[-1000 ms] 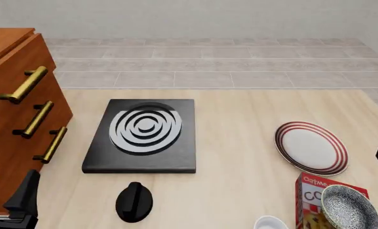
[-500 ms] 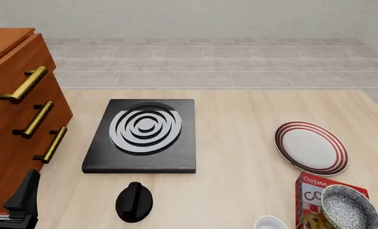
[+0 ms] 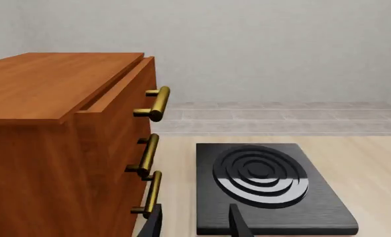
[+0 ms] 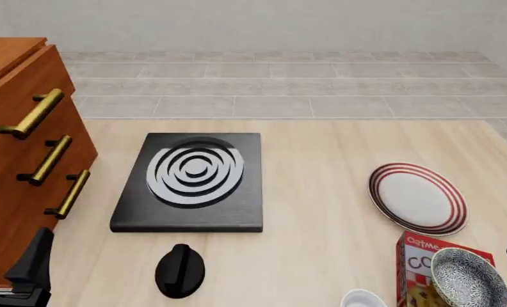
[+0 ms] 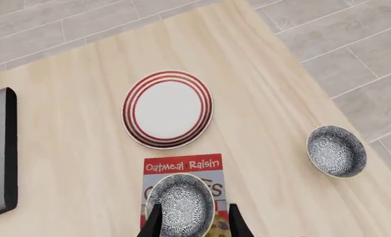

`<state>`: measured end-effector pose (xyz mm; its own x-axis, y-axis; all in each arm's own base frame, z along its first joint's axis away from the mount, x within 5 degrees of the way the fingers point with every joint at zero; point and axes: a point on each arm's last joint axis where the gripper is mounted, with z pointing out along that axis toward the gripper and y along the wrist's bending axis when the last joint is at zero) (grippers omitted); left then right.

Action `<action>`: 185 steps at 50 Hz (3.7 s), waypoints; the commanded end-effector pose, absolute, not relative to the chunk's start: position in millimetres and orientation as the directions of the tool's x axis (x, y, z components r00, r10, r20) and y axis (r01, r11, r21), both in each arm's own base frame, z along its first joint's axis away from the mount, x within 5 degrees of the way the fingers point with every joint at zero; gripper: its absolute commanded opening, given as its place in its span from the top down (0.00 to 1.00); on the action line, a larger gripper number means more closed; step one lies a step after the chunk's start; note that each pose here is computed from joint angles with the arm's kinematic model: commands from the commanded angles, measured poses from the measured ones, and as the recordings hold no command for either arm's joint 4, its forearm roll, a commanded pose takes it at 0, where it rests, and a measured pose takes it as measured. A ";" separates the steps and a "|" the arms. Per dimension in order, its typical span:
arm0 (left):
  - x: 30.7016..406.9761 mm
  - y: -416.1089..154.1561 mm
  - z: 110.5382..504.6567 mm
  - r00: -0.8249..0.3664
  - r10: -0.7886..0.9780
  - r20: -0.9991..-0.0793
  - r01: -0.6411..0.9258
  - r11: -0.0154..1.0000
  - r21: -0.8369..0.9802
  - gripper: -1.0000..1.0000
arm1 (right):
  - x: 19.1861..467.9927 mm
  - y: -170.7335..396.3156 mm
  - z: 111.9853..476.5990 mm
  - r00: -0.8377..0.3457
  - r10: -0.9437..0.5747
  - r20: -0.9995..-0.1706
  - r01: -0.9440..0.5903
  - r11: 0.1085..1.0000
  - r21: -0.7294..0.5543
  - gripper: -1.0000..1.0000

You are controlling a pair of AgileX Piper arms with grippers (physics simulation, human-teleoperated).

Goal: Pick the akita bowl on the cookies box and place it on the plate.

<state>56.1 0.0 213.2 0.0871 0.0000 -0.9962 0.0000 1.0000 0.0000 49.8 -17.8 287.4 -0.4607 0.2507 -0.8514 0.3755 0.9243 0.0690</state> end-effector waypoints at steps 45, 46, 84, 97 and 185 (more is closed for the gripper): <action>56.1 0.0 213.2 0.087 0.000 -0.996 0.000 1.000 0.000 0.00 | 69.8 -29.0 225.3 -0.522 0.314 -0.793 0.432 0.899 0.072 0.00; 56.1 0.0 213.2 0.087 0.000 -0.996 0.000 1.000 0.000 0.00 | 70.1 -29.1 224.8 -0.523 0.312 -0.793 0.431 0.900 0.070 0.00; 56.1 0.0 213.2 0.087 0.000 -0.996 0.000 1.000 0.000 0.00 | 85.2 -32.9 194.6 -0.572 0.311 -0.759 0.409 0.910 0.064 0.00; 56.1 0.0 213.2 0.087 0.000 -0.996 0.000 1.000 0.000 0.00 | 86.6 -34.2 182.2 -0.587 0.318 -0.745 0.416 0.908 0.060 0.00; 56.1 0.0 213.2 0.087 0.000 -0.996 0.000 1.000 0.000 0.00 | 81.1 -22.5 222.2 -0.516 0.319 -0.795 0.360 0.923 0.136 1.00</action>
